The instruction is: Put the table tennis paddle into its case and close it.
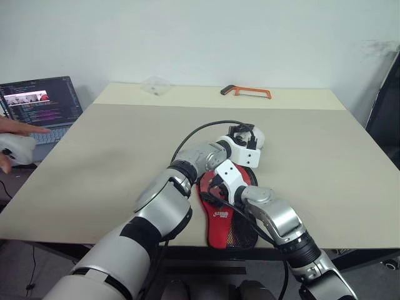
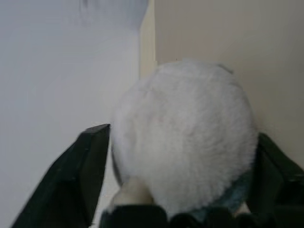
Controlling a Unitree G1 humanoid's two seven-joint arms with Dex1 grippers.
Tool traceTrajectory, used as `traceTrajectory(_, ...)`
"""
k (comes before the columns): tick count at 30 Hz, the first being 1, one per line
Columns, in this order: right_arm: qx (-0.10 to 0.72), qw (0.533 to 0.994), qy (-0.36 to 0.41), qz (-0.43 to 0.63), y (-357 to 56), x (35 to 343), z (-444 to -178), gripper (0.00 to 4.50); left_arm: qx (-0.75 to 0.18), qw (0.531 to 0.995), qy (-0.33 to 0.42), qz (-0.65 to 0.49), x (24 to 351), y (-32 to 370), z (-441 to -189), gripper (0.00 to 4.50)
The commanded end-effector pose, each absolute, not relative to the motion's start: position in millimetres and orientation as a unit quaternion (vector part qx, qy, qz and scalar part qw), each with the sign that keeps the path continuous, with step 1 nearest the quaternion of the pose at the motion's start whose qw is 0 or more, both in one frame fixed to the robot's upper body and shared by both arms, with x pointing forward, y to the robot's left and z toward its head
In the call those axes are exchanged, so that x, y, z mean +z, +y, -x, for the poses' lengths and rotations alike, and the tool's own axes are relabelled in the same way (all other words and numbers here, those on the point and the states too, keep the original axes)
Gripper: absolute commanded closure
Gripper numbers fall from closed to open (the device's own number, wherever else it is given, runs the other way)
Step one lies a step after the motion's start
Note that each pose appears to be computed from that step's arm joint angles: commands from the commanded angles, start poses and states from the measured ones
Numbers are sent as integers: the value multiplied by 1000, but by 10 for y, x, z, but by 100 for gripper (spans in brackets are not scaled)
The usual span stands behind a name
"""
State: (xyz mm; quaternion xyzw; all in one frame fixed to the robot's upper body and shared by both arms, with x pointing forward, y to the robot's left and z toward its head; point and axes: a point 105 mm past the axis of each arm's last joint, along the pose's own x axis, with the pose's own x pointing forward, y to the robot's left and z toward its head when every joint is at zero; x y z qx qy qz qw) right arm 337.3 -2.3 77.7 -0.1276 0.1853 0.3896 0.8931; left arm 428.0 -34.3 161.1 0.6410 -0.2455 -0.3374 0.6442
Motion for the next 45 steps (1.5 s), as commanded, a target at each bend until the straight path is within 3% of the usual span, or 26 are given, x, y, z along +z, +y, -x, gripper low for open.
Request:
traceTrajectory(1, 359, 883, 273, 135, -233, 354, -3430, 0, -385, 630, -293, -607, 1752, -607, -4089, 4)
traceTrajectory(11, 358, 883, 262, 149, -380, 403, -3643, 0, -504, 681, -161, -506, 2000, -236, -4156, 4)
traceTrajectory(16, 372, 882, 245, 153, -446, 517, -3708, 0, -539, 731, -164, -385, 2475, -70, -4150, 4)
traceTrajectory(23, 465, 859, 152, 149, -675, 1268, -3549, 0, -572, 777, -169, -201, 2979, 452, -4123, 4)
traceTrajectory(30, 501, 845, 101, 157, -963, 1758, -3288, 0, -576, 791, -139, -151, 2878, 782, -4095, 4)
traceTrajectory(37, 519, 837, 95, 146, -1106, 1813, -3122, 0, -601, 784, -108, -106, 2829, 1011, -3913, 4)
traceTrajectory(41, 503, 850, 73, 138, -1329, 2008, -3202, 0, -635, 763, -53, -110, 2554, 1026, -3691, 4)
traceTrajectory(45, 449, 885, 35, 123, -1545, 2272, -3484, 0, -620, 771, -1, -146, 2149, 965, -3592, 4)
